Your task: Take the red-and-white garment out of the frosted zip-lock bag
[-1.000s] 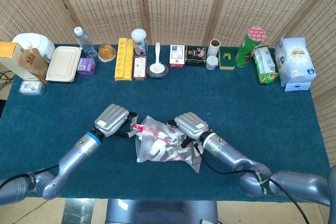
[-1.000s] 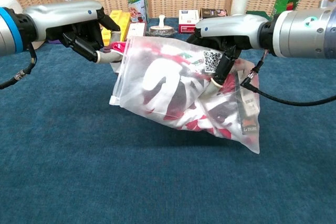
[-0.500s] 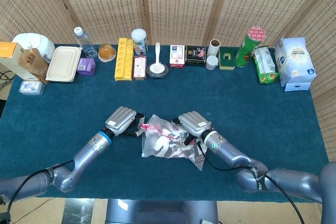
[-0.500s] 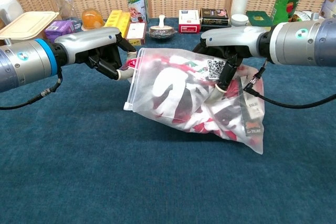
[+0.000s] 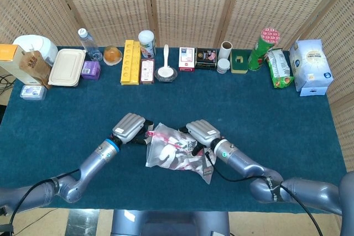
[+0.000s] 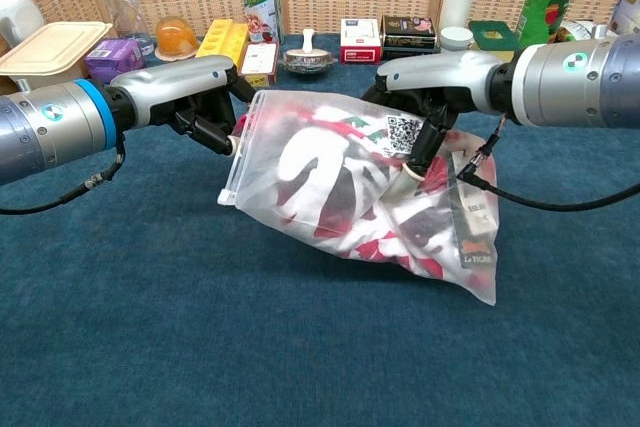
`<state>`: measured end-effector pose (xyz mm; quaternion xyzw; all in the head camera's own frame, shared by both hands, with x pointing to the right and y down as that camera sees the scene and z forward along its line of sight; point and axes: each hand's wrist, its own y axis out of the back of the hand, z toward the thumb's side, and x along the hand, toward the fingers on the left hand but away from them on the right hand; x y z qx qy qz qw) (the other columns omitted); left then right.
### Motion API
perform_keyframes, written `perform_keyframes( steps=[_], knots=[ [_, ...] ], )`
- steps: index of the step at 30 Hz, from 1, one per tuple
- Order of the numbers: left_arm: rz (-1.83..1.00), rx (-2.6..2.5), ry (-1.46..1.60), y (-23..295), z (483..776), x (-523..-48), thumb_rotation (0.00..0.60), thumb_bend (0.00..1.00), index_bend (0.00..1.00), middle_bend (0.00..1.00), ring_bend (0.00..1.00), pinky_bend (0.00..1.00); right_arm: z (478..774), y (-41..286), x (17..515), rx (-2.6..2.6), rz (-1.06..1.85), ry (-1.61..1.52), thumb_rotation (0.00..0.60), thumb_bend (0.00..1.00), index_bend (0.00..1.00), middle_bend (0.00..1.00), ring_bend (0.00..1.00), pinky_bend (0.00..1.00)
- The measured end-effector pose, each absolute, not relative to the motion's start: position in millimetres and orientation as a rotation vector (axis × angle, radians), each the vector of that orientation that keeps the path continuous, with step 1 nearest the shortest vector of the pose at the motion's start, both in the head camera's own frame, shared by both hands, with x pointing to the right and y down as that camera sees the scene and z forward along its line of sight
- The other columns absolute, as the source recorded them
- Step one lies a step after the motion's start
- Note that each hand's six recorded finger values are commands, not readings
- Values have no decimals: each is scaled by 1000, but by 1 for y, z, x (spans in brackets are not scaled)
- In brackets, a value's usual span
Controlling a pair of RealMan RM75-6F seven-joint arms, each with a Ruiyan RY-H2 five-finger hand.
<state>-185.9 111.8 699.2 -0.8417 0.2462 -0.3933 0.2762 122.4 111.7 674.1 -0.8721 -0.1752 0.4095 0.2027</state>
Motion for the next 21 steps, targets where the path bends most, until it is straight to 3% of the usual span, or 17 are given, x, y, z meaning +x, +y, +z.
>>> perform_keyframes(
  steps=[18, 21],
  knots=[
    [-1082, -2294, 707, 113, 709, -180, 600, 490, 856, 1000, 1000, 937, 680, 118, 117, -2411, 1127, -435, 600, 137, 797, 887, 1000, 999],
    [-1087, -2292, 704, 113, 710, -180, 600, 491, 855, 1000, 1000, 937, 681, 117, 118, -2395, 1132, -426, 600, 138, 741, 850, 991, 972]
  ],
)
